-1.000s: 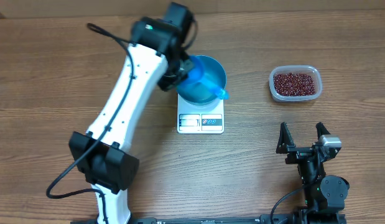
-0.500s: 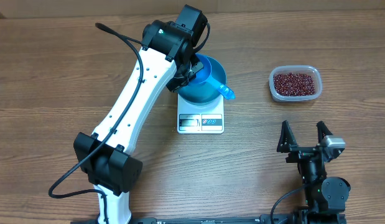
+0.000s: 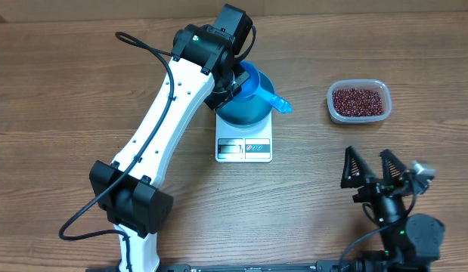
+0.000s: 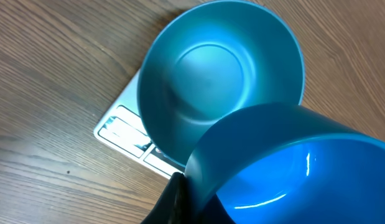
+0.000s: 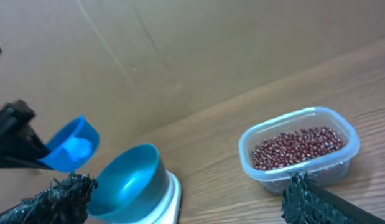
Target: Scoop item into bowl and weigh 150g on scale
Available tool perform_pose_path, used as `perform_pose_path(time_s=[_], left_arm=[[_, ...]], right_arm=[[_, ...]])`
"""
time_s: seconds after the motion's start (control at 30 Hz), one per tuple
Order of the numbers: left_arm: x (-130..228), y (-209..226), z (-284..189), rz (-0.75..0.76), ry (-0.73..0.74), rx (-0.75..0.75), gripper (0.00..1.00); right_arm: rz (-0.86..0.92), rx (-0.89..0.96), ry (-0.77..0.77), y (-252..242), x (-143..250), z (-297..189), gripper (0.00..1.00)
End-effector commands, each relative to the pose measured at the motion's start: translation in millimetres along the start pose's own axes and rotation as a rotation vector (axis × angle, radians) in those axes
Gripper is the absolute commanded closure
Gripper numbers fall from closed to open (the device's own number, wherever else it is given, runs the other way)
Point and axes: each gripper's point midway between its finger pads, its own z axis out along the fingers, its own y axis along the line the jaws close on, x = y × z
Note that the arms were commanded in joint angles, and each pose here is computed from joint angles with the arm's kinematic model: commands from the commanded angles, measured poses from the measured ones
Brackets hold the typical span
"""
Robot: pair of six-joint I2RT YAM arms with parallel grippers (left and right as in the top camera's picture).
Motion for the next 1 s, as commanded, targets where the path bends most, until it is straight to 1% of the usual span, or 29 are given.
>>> perform_pose_path(time_s=[0.0,0.03,0.17,0.27,0.37,0.43,0.5,0.6,0.67,0.77,0.97], left_arm=[[2,-9,-2,-0.02,0.022,0.036,0.96],[2,-10,-3,-0.02,0.024,0.038,0.96],[4,-12,-3,-0.022,0.038,0.048,0.96],[6,-13,-3,-0.051,0.051,0.052,0.96],[9,-14,-3,-0.064,0.065,0.059,0.96],[9,-14,-3,-0.065,0.065,0.06,0.96],[9,-14,-3,-0.079,0.065,0.058,0.96],[10,-14,-3,-0.116,0.073,0.06,0.96],[12,-16,-3,-0.143,0.086,0.063,0.96],[14,-19,-4,-0.168,0.098,0.074,0.96],[15,-27,-4,-0.202,0.094,0.103,0.96]], right_arm=[[0.03,-0.031,0.075,19,-14,4,0.0],[0.038,-0.034,0.113,21,-14,7,0.0],[0.104,-0.082,0.351,40,-4,28,0.0],[0.161,-0.196,0.494,62,4,47,0.0],[0.207,-0.322,0.576,78,10,66,0.0],[0.255,-0.402,0.608,87,12,78,0.0],[0.351,-0.451,0.649,94,15,88,0.0],[0.513,-0.49,0.692,100,13,105,0.0],[0.59,-0.498,0.707,101,12,114,0.0],[0.654,-0.501,0.704,100,10,127,0.0],[0.711,-0.485,0.687,99,5,135,0.0]])
